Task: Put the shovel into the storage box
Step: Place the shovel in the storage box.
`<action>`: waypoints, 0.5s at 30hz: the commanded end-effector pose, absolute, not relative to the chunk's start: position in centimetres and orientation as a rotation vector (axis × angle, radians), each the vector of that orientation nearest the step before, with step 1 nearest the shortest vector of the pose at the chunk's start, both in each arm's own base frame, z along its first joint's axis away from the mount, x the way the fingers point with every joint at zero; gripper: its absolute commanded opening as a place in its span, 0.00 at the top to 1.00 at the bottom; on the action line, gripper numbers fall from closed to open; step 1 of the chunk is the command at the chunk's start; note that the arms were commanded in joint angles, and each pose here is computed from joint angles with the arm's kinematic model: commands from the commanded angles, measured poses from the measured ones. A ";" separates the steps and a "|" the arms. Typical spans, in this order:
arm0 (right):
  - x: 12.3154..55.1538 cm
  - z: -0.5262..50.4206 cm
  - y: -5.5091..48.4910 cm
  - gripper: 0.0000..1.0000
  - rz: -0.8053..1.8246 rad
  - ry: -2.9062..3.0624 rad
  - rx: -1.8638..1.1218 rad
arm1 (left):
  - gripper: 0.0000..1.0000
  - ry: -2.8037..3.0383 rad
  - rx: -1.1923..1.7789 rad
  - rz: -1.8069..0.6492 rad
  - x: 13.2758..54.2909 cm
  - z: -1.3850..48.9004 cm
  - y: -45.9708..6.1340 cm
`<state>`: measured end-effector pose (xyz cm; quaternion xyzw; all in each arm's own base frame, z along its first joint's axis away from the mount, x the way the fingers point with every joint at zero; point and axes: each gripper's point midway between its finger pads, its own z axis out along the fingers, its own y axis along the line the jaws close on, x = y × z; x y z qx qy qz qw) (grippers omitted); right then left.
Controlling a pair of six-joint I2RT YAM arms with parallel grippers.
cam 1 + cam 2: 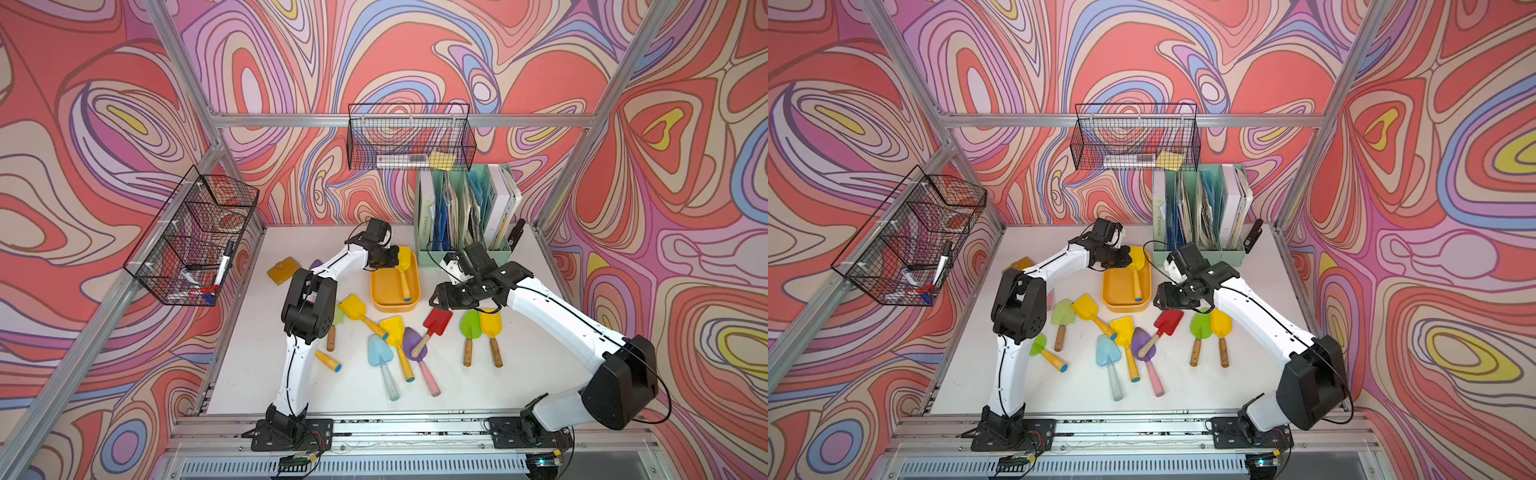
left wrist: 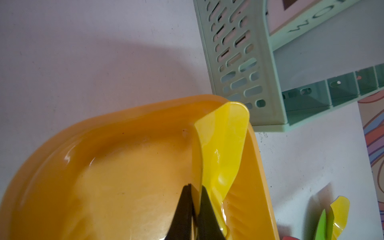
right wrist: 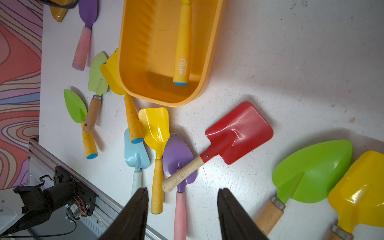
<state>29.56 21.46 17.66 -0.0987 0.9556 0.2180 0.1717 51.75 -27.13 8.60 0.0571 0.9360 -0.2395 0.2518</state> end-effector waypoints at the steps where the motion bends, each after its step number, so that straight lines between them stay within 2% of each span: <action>1: 29.6 17.9 21.6 0.45 0.621 2.696 -0.278 | 1.00 2.538 0.156 -0.676 52.5 8.4 -27.7; 15: 30.2 17.2 22.9 0.46 0.683 2.706 -0.292 | 1.00 2.652 0.150 -0.661 51.7 4.7 -27.6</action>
